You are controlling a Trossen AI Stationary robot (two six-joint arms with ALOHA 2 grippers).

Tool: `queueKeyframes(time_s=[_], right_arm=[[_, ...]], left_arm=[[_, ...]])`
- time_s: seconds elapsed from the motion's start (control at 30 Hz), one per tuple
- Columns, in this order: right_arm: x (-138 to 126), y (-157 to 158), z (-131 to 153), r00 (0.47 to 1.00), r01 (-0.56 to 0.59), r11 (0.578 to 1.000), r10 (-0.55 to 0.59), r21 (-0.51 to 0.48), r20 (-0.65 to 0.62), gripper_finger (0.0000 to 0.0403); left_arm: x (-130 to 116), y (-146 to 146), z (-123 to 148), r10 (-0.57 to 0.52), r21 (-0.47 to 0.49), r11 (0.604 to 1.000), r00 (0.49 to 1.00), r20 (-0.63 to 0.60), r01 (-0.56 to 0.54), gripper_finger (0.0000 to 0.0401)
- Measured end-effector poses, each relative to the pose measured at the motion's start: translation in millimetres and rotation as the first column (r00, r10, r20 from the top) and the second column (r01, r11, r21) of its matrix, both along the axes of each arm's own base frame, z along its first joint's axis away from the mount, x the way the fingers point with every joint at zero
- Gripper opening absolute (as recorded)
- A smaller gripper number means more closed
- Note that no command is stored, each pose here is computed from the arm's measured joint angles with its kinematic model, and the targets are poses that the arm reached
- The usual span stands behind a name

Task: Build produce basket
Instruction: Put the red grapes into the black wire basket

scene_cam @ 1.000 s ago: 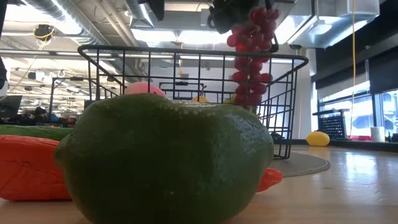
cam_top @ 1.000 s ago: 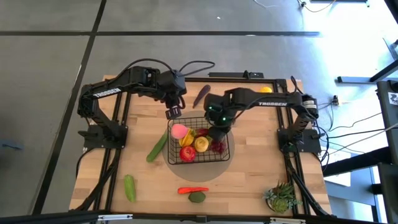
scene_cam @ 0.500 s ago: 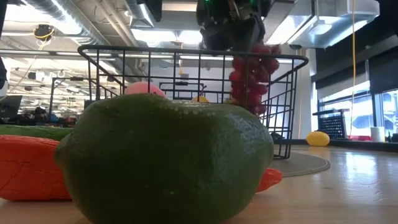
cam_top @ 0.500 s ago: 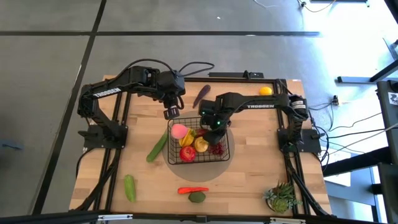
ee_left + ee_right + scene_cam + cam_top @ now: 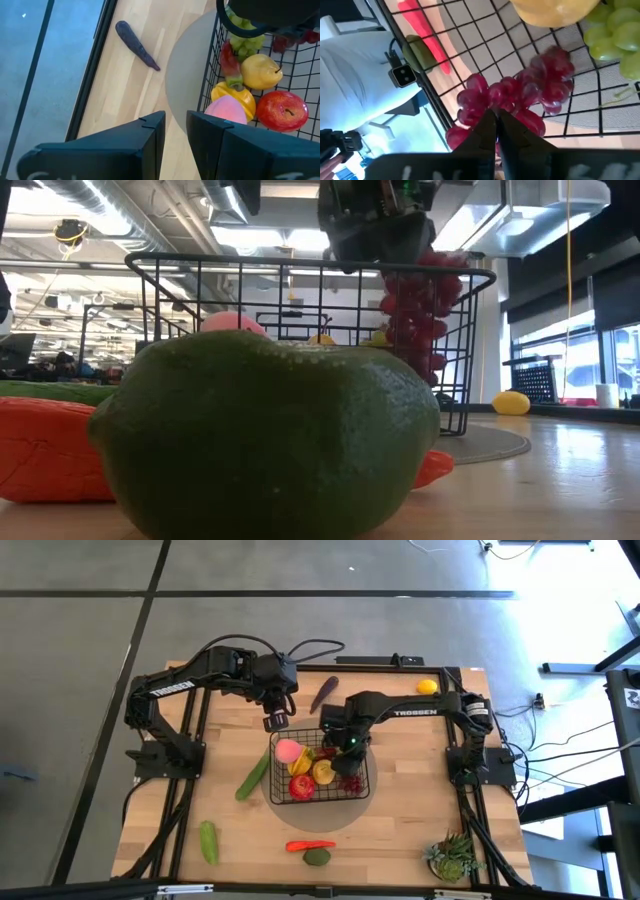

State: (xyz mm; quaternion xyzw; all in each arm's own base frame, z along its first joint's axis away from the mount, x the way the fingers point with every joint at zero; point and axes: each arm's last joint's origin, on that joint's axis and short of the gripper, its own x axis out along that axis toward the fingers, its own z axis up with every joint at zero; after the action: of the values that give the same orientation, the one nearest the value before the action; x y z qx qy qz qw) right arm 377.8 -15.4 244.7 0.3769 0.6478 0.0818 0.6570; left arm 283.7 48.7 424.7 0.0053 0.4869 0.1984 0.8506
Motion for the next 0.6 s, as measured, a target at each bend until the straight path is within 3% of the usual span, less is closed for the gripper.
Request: queueKeyframes(time_s=[0.6], right_arm=[[-5.8,0.4,-17.0,0.999,-0.009,1.000,0.009,-0.001,-0.040,0.0023]], left_arm=[[0.0,0.0,0.0,0.000,0.000,1.000,1.000,0.000,0.000,0.0067]])
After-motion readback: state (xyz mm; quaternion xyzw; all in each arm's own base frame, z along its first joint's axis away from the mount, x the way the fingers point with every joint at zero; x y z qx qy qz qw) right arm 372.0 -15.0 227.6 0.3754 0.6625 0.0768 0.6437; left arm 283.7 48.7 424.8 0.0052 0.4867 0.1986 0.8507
